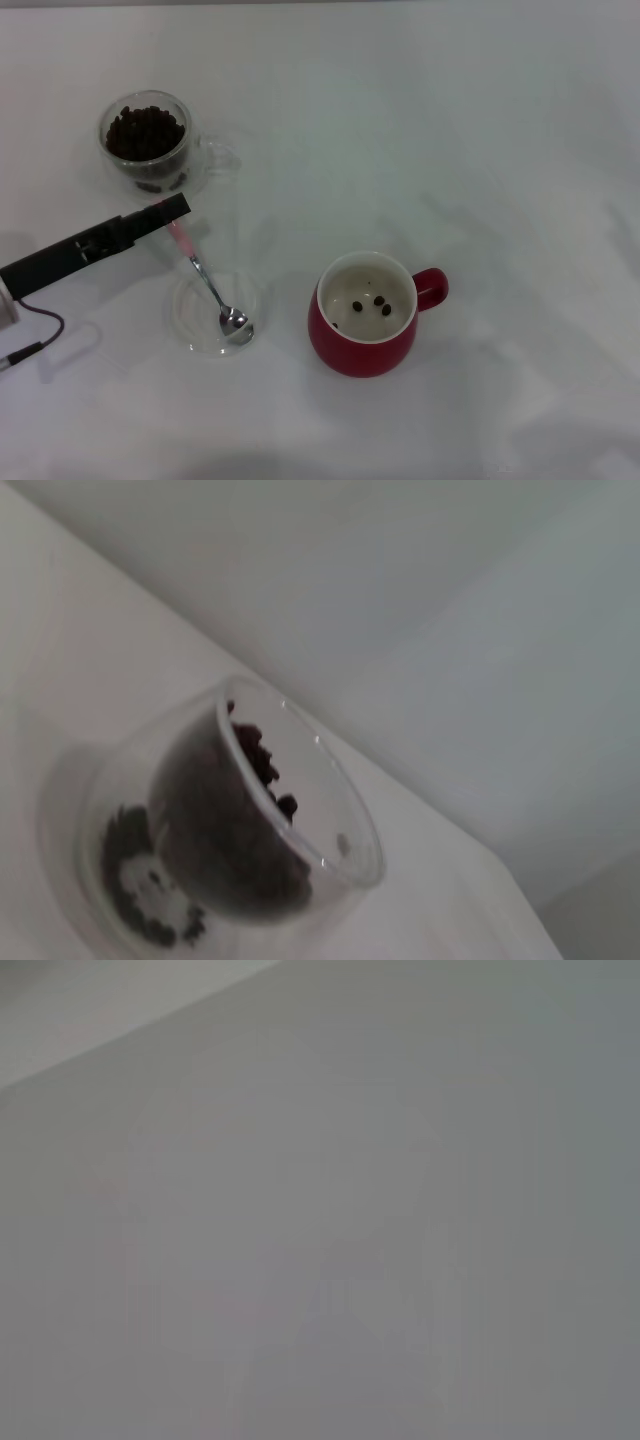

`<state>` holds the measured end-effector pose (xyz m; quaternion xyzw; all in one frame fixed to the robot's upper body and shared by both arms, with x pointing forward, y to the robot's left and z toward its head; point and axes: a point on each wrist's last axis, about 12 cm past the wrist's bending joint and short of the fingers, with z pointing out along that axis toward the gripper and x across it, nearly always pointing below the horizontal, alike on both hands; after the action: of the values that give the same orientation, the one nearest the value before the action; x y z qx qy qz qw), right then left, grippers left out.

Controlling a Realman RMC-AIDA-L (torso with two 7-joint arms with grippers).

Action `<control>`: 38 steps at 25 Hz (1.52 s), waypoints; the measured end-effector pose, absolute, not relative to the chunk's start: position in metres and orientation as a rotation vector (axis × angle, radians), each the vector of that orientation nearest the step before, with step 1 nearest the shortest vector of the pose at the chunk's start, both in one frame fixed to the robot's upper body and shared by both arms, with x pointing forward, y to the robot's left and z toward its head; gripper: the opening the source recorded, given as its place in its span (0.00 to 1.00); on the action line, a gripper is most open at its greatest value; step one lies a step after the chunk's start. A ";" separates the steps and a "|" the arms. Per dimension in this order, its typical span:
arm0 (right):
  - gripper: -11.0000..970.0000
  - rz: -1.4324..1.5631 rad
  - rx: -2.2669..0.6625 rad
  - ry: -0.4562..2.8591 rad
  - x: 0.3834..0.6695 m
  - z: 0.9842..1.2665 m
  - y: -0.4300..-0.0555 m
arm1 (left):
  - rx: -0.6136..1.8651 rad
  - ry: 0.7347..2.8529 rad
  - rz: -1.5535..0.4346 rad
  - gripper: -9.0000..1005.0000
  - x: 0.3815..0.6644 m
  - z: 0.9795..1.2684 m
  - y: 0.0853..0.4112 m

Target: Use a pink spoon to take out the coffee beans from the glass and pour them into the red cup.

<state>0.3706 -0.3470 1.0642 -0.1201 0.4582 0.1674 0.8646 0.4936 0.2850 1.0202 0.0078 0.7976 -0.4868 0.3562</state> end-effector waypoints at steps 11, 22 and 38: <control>0.63 0.358 -0.251 0.938 0.371 1.066 -0.344 | 0.057 1.960 -1.145 0.64 0.484 1.041 0.324; 0.63 0.273 -0.214 0.902 0.375 1.071 -0.356 | 0.247 1.622 -0.850 0.75 0.481 1.074 0.353; 0.63 0.058 -0.091 0.894 0.425 1.086 -0.386 | 0.079 1.417 -0.331 0.74 0.514 1.078 0.385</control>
<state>0.4254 -0.3857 1.0858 -0.0439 0.4320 0.0280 0.9004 0.5139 0.3851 1.0782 0.0360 0.6473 -0.1510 0.7462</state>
